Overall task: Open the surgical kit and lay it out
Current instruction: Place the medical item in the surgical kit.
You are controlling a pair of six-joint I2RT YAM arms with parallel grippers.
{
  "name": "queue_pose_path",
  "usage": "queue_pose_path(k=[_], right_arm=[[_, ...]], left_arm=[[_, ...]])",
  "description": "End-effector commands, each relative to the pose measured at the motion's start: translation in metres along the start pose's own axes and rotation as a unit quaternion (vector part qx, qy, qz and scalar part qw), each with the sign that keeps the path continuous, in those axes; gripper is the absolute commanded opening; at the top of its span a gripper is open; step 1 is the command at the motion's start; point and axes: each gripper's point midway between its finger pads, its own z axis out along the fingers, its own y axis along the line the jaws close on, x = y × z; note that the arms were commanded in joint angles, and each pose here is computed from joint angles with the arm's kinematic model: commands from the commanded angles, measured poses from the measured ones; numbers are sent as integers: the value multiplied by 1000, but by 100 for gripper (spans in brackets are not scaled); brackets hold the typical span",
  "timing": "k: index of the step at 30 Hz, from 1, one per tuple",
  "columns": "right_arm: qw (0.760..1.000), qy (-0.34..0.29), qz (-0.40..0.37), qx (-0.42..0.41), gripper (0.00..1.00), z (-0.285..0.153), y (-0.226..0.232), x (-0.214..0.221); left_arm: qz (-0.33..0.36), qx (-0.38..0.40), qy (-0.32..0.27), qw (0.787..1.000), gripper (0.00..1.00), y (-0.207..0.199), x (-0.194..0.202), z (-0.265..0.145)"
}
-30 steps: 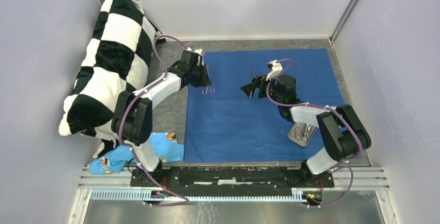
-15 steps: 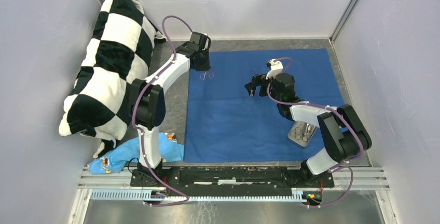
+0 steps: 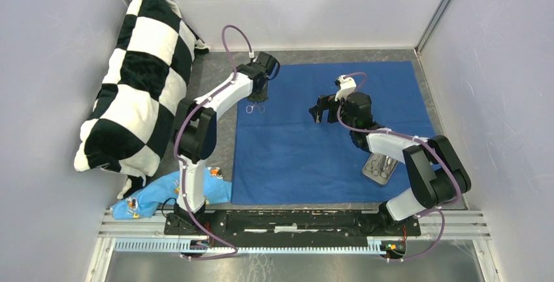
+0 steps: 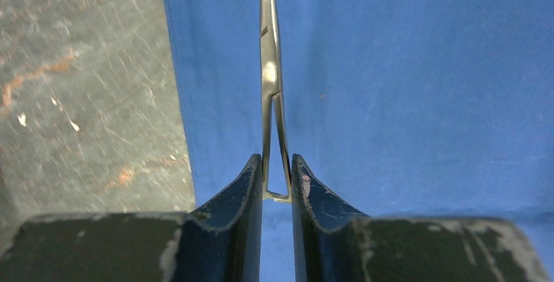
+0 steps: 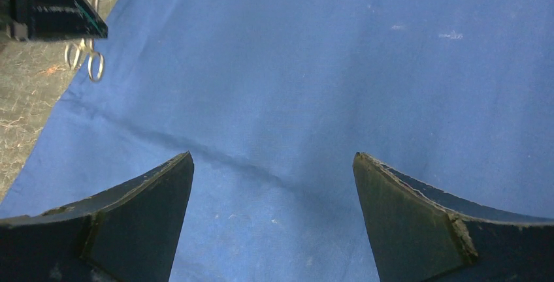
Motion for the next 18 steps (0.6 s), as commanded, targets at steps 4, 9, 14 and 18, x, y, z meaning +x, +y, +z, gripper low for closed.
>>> queue_pose_path(k=[4,9,14,18], right_arm=[[999,-39,-12,-4,98,-1,5,-31],[999,-43,-10,-1,98,-3,5,-33],[999,-50,-10,7,98,-7,2,-35],[999,-50,-14,7,98,-8,2,-35]], left_arm=[[-139,-61,-22,988,2,-24,23,-28],[-219,-83,-14,972,2,-46,59,-54],[-302,-133,19,944,2,-45,98,-67],[-311,-153,29,938,2,-45,130,-82]])
